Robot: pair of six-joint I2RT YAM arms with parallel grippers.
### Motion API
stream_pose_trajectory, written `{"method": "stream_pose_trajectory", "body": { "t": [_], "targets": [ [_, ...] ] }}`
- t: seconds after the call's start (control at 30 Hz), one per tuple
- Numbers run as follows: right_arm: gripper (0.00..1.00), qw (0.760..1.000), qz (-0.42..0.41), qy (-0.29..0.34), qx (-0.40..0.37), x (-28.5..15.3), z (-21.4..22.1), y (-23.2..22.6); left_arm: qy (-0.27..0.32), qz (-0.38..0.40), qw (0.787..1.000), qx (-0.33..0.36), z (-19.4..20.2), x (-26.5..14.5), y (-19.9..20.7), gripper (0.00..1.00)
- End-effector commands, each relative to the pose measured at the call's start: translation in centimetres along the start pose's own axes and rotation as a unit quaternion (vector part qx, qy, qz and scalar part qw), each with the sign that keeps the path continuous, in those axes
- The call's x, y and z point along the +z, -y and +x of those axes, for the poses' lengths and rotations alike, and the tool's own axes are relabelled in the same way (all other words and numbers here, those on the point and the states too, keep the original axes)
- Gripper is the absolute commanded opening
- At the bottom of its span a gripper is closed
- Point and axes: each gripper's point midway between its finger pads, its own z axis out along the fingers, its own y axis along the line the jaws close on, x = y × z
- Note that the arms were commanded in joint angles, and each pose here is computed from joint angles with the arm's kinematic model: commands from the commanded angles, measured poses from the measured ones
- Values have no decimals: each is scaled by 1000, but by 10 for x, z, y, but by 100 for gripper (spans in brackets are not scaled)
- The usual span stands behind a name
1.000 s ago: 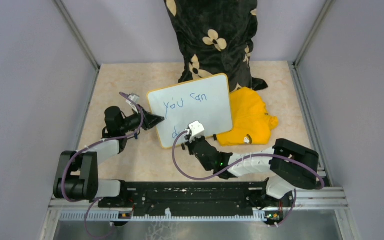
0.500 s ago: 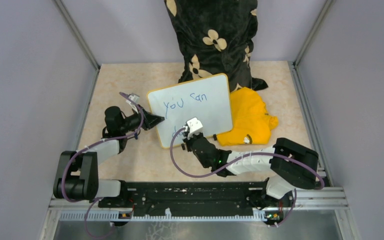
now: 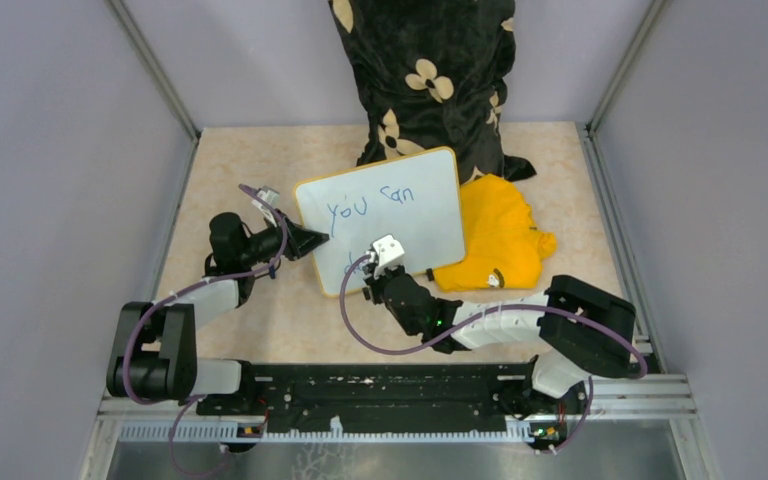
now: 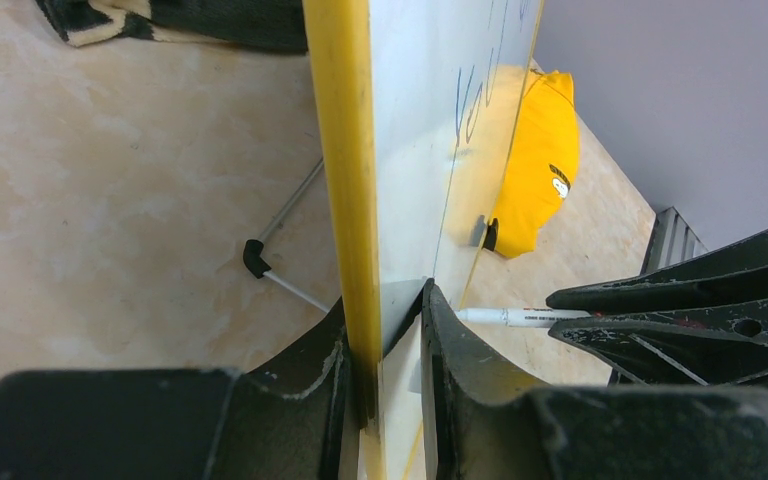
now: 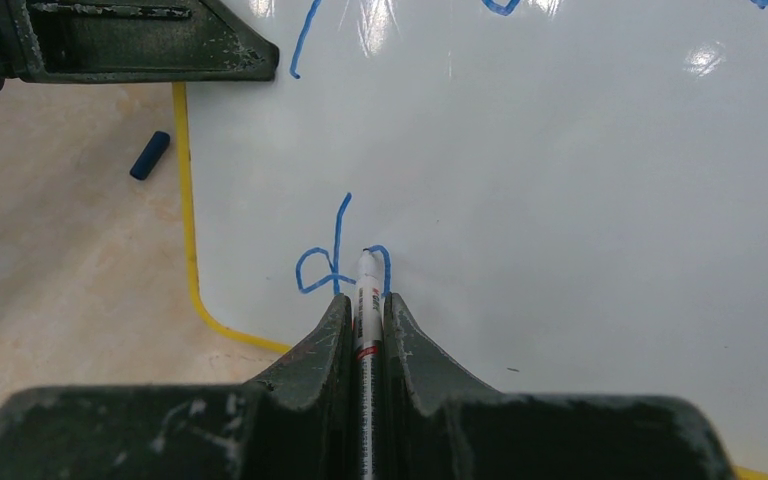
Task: Write a sentence on the whiteboard
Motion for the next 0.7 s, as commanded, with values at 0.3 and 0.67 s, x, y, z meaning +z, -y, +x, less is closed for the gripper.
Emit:
{"method": "stream_pose_trajectory", "body": {
  "t": [0.3, 0.67],
  "targets": [
    [0, 1000, 9, -13, 16, -3, 9, 9, -2, -49, 999, 22, 4, 1, -22, 0],
    [0, 997, -17, 38, 64, -23, -36, 10, -3, -49, 999, 21, 4, 1, -22, 0]
  ]
}}
